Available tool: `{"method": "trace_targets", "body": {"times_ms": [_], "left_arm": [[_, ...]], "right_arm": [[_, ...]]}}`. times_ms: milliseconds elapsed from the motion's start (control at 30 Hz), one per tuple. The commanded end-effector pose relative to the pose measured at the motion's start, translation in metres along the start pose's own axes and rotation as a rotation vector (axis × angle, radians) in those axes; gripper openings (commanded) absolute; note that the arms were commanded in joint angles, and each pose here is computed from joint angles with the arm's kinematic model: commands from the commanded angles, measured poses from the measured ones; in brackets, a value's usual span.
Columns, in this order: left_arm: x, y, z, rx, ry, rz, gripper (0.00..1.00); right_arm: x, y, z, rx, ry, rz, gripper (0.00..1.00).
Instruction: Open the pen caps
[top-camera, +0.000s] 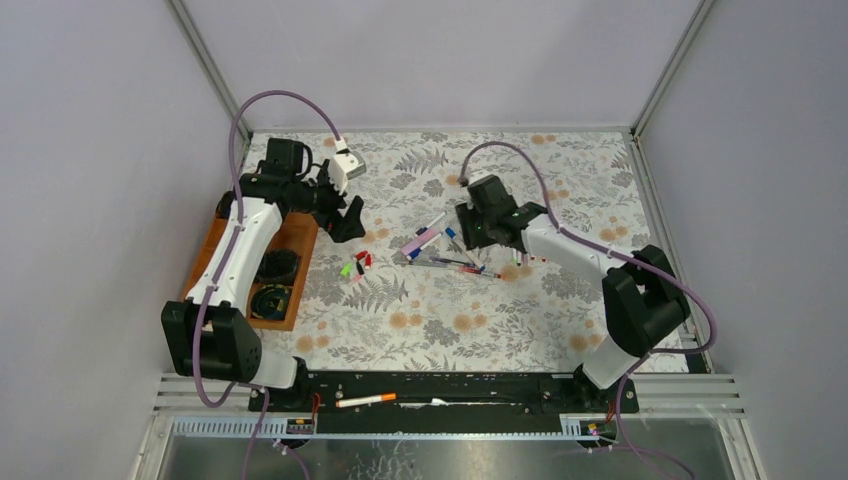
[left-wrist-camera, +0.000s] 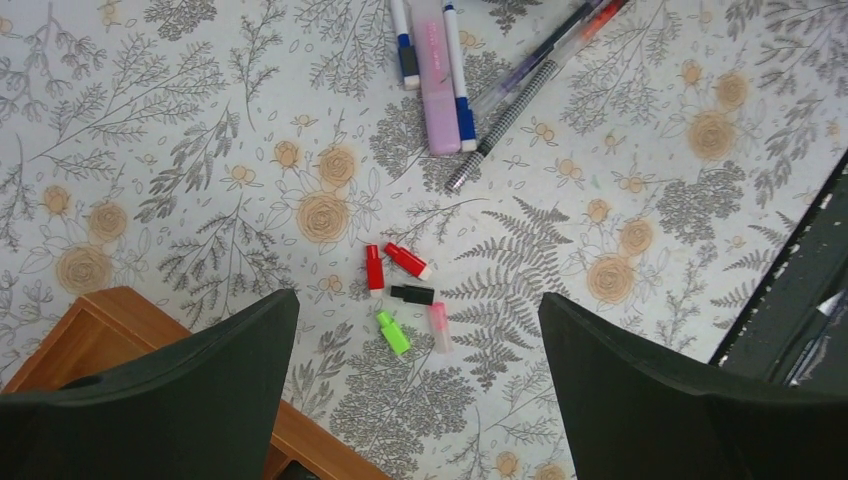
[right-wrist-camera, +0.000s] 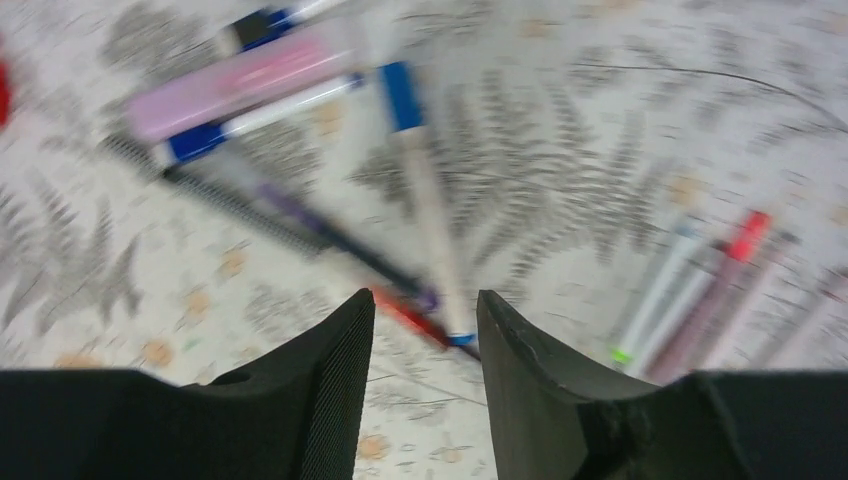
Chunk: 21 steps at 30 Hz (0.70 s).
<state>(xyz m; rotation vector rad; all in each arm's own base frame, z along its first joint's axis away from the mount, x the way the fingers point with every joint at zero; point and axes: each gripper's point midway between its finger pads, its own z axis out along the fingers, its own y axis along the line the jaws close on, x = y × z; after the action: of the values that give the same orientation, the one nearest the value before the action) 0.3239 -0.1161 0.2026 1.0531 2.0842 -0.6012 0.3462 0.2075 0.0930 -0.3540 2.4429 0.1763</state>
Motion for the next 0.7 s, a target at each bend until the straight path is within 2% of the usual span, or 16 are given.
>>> {"method": "trace_targets", "body": {"times_ms": [0,233,667], "left_arm": [[-0.008,-0.017,-0.009,0.05,-0.028,-0.053,0.98],[-0.014,-0.02,-0.014,0.051,-0.041,-0.056,0.98],[-0.013,-0.019,-0.022,0.053,-0.034,-0.082,0.99]], "right_arm": [[0.011,0.075,-0.001,-0.296,0.031,-0.181,0.51],[0.025,0.138,0.02,-0.414,0.084,-0.379,0.58],[0.029,0.161,0.055,-0.46,0.146,-0.423,0.56]]}}
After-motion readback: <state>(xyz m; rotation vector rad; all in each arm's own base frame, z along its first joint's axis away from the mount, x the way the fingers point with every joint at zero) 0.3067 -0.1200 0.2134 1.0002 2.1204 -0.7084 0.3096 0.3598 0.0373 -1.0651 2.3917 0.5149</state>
